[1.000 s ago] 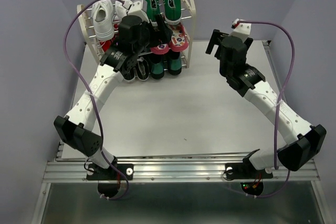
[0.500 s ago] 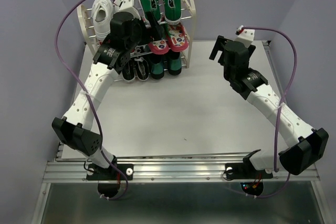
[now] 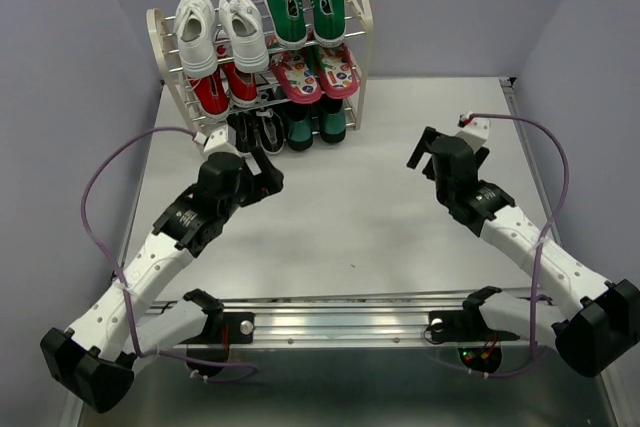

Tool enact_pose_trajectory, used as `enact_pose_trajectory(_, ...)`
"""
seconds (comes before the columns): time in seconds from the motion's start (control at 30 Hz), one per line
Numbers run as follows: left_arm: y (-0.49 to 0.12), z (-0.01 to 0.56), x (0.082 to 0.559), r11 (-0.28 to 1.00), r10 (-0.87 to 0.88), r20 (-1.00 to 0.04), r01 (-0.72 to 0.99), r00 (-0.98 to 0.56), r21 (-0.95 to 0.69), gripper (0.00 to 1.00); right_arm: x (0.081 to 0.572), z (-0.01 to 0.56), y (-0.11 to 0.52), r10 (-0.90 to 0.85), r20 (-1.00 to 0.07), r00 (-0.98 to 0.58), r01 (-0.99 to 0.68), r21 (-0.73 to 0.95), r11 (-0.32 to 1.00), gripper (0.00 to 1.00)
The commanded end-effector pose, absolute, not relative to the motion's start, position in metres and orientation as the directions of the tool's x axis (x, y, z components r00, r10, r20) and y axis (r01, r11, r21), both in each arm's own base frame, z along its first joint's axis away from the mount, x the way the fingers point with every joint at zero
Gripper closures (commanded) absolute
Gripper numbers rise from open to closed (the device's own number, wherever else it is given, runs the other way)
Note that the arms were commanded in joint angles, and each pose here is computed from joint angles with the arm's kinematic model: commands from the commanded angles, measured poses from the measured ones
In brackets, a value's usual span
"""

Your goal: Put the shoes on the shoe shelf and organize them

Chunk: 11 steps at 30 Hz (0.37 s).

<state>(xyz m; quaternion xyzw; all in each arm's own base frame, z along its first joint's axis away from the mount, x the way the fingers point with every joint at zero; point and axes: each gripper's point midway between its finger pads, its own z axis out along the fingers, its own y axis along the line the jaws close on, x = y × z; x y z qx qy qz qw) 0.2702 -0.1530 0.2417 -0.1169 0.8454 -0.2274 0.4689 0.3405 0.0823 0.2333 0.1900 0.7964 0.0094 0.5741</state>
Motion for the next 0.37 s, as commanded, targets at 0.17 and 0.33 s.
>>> enact_pose_trajectory(0.17, -0.072, 0.194, 0.255, 0.777, -0.615, -0.692, -0.437, -0.377, -0.453, 0.01, 0.327, 0.204, 0.082, 0.383, -0.877, -0.290, 0.301, 0.297, 0.906, 0.00)
enact_pose_trajectory(0.33, -0.065, 0.204, 0.262, 0.781, -0.604, -0.713, -0.444, -0.357, -0.439, 0.01, 0.329, 0.209, 0.079, 0.368, -0.889, -0.273, 0.302, 0.284, 0.910, 0.00)
